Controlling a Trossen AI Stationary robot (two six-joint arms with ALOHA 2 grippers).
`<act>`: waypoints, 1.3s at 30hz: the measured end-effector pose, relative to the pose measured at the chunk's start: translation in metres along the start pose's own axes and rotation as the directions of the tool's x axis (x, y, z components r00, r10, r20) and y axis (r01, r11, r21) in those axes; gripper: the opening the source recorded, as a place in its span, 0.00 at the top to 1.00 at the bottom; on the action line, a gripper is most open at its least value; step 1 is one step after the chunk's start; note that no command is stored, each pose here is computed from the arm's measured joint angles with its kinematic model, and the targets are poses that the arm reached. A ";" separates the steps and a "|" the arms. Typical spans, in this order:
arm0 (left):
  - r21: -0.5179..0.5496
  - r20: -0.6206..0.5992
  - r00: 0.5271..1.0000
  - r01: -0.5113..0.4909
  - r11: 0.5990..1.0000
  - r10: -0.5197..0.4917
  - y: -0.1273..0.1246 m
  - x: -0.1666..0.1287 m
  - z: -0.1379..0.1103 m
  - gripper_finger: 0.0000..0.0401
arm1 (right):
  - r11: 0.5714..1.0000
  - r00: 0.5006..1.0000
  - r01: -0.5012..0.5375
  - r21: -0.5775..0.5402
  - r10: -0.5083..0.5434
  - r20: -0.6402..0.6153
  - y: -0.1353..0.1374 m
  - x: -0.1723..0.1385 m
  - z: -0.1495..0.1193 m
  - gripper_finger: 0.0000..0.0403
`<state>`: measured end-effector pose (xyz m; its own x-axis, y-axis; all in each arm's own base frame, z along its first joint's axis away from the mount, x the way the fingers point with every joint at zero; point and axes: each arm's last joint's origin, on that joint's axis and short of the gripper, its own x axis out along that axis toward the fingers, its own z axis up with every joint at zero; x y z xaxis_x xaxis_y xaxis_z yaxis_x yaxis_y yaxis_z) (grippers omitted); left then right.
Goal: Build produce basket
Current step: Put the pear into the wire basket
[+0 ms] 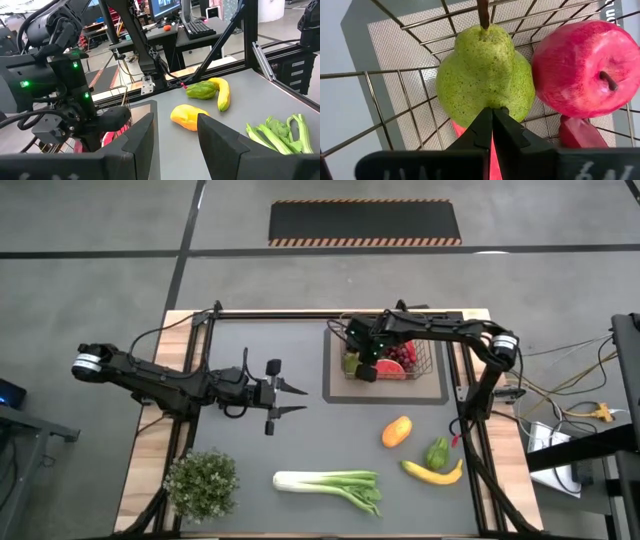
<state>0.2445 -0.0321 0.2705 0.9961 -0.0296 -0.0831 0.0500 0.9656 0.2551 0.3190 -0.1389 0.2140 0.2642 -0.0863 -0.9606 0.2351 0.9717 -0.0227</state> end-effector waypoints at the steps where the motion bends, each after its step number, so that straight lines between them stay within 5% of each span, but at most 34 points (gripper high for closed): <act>1: 0.000 0.000 1.000 0.000 1.000 0.000 0.000 0.000 0.000 0.67 | 1.000 1.000 0.001 0.000 -0.001 0.005 0.000 -0.002 0.000 0.98; 12: -0.001 0.001 1.000 0.000 1.000 0.000 0.000 0.000 0.000 0.67 | 1.000 0.997 0.006 -0.003 -0.006 0.078 0.000 -0.007 0.002 0.98; 39: -0.002 0.001 1.000 0.000 1.000 0.000 0.000 0.000 0.000 0.67 | 1.000 1.000 -0.030 0.010 0.030 0.006 -0.002 0.005 -0.004 0.98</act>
<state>0.2445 -0.0320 0.2705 0.9961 -0.0296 -0.0826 0.0497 0.9662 0.2528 0.3161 -0.1409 0.2085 0.2770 -0.0589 -0.9591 0.2366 0.9716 0.0087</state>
